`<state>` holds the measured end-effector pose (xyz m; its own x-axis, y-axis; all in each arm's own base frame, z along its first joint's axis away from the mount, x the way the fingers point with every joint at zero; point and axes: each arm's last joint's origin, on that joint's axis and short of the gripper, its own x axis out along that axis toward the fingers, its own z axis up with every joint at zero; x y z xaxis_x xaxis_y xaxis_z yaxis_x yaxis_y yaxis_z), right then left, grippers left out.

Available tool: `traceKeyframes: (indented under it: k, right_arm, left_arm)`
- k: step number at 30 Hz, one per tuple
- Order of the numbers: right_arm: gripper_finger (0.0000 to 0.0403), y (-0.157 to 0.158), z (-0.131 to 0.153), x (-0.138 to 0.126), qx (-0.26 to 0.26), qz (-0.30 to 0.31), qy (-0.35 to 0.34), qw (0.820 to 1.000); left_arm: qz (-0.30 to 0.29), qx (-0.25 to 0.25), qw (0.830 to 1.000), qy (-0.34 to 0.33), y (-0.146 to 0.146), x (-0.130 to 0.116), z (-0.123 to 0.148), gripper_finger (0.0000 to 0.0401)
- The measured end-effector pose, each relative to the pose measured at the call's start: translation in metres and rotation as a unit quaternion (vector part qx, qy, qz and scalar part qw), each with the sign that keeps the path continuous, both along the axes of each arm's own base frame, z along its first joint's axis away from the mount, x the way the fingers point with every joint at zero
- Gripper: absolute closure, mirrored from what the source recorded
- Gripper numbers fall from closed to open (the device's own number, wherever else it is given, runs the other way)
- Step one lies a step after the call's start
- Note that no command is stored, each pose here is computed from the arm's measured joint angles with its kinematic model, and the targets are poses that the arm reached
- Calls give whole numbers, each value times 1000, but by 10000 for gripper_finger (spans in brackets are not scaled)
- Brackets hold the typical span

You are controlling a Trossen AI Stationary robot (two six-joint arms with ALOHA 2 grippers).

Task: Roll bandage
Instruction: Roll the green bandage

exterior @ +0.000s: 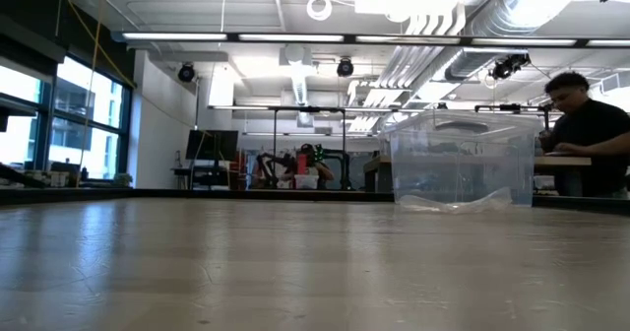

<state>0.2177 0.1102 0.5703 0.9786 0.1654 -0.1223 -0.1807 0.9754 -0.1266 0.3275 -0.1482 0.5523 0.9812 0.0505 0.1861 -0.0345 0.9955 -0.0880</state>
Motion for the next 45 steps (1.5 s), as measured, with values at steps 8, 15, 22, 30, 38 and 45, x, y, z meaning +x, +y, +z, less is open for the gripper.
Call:
traceKeyframes:
  k: [8, 15, 22, 30, 38, 45]
  right_arm:
    - [390, 14, -8, -8, -268, 6, -6, 963]
    - [344, 18, -5, -10, -129, -47, -2, 990]
    - [270, 10, 3, -13, 152, -63, 5, 986]
    - [288, 4, 7, -7, 229, -36, 5, 973]
    - [384, 6, 1, -4, 89, -36, 7, 995]
    - [392, 12, -10, -6, -168, -1, 19, 986]
  left_arm:
    - [-59, -240, 969, -16, 18, 2, 4, 281]
    - [-48, -198, 979, 19, 22, 2, -1, 387]
    - [-29, -13, 999, 38, 14, -1, -3, 394]
    - [-18, 140, 989, 44, 1, -3, -6, 392]
    - [-42, 3, 998, 38, 1, -2, -5, 315]
    - [-83, -202, 976, 23, 13, -6, 3, 242]
